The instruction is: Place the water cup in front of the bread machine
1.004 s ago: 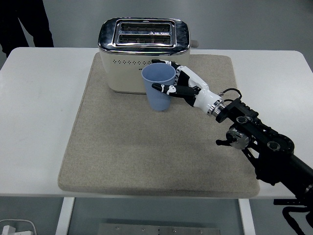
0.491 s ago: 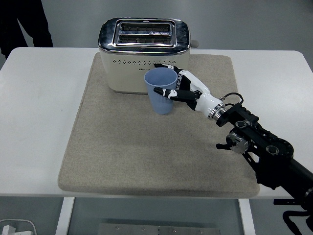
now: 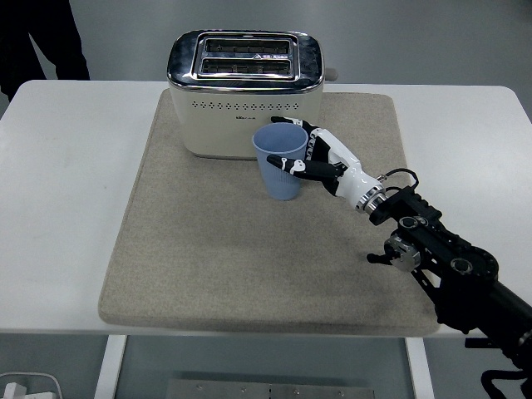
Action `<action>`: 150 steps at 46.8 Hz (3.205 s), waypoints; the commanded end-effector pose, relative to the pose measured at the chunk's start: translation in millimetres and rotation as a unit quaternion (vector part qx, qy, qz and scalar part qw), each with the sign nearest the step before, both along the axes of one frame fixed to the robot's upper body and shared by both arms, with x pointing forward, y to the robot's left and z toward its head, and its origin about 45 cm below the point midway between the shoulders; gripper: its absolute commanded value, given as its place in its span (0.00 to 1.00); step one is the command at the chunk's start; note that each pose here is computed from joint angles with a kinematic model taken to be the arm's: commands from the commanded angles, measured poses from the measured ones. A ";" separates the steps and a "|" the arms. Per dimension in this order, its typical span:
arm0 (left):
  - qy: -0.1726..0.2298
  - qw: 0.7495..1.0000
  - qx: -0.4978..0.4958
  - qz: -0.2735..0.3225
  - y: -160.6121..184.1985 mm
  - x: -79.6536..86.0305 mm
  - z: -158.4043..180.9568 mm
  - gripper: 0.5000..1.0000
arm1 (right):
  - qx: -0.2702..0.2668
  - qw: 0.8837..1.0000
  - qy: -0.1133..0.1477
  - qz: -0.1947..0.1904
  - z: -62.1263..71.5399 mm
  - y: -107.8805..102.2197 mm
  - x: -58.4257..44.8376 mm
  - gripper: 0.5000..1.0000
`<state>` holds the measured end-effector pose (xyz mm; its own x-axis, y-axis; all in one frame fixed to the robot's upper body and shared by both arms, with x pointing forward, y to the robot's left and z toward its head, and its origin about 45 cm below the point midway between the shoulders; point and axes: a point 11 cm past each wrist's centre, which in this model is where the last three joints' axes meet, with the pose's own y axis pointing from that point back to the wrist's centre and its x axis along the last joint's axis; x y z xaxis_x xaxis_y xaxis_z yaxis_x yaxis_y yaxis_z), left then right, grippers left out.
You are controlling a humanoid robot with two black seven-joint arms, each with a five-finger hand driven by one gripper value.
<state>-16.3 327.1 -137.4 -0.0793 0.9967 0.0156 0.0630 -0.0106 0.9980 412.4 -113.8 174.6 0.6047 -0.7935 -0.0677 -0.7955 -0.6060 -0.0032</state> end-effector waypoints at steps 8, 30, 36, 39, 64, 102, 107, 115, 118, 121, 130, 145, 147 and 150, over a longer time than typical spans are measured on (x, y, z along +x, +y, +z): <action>0.000 1.000 0.000 0.000 0.0 0.0 0.0 1.00 | 0.003 1.000 0.001 -0.010 -3.0 0.1 -5.2 0.32; 0.000 1.000 0.000 0.000 0.0 0.0 0.0 1.00 | 0.004 1.000 -0.006 -0.028 -2.5 -3.9 -3.7 0.32; 0.000 1.000 0.000 0.000 0.0 0.0 0.0 1.00 | 0.003 0.999 -0.004 -0.033 -5.3 -5.7 -4.8 0.32; 0.000 1.000 0.000 0.000 0.0 0.0 0.0 1.00 | 0.004 0.999 -0.004 -0.036 -6.1 -5.7 -6.2 0.33; 0.000 1.000 0.000 0.000 0.0 0.0 0.0 1.00 | 0.010 0.999 -0.007 -0.051 -8.5 -7.0 -11.6 0.50; 0.000 1.000 0.000 0.000 0.0 0.0 0.0 1.00 | 0.028 0.998 -0.006 -0.063 -14.6 -6.4 -26.1 0.84; 0.000 1.000 0.000 0.000 0.0 0.0 0.0 1.00 | 0.035 0.997 -0.008 -0.065 -13.0 -6.9 -27.5 0.84; 0.000 1.000 0.000 0.000 0.0 0.0 0.0 1.00 | 0.040 0.997 -0.010 -0.064 -11.2 -6.2 -28.3 0.84; 0.000 1.000 0.000 0.000 0.0 0.0 0.0 1.00 | 0.041 0.997 -0.009 -0.064 -12.0 -6.1 -29.6 0.84; 0.000 1.000 0.000 0.000 0.0 0.0 0.0 1.00 | 0.042 0.997 -0.009 -0.064 -12.0 -6.0 -30.0 0.84; 0.000 1.000 0.000 0.000 0.0 0.0 0.0 1.00 | 0.048 0.996 -0.011 -0.069 -10.4 -8.1 -29.8 0.84; 0.000 1.000 0.000 0.000 0.0 0.0 0.0 1.00 | 0.053 0.996 -0.013 -0.077 -8.8 -12.3 -27.7 0.85; 0.000 1.000 0.000 0.000 0.0 0.0 0.0 1.00 | 0.054 0.995 -0.014 -0.079 -7.5 -13.4 -26.8 0.85; 0.000 1.000 0.000 0.000 0.0 0.0 0.0 1.00 | 0.056 0.995 -0.012 -0.083 -8.4 -15.2 -27.0 0.84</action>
<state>-16.3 327.1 -137.4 -0.0791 0.9967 0.0156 0.0631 -0.0106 0.9980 385.5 -127.3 166.8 0.4745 -0.8684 -0.1440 -0.8803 -0.4669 -0.0844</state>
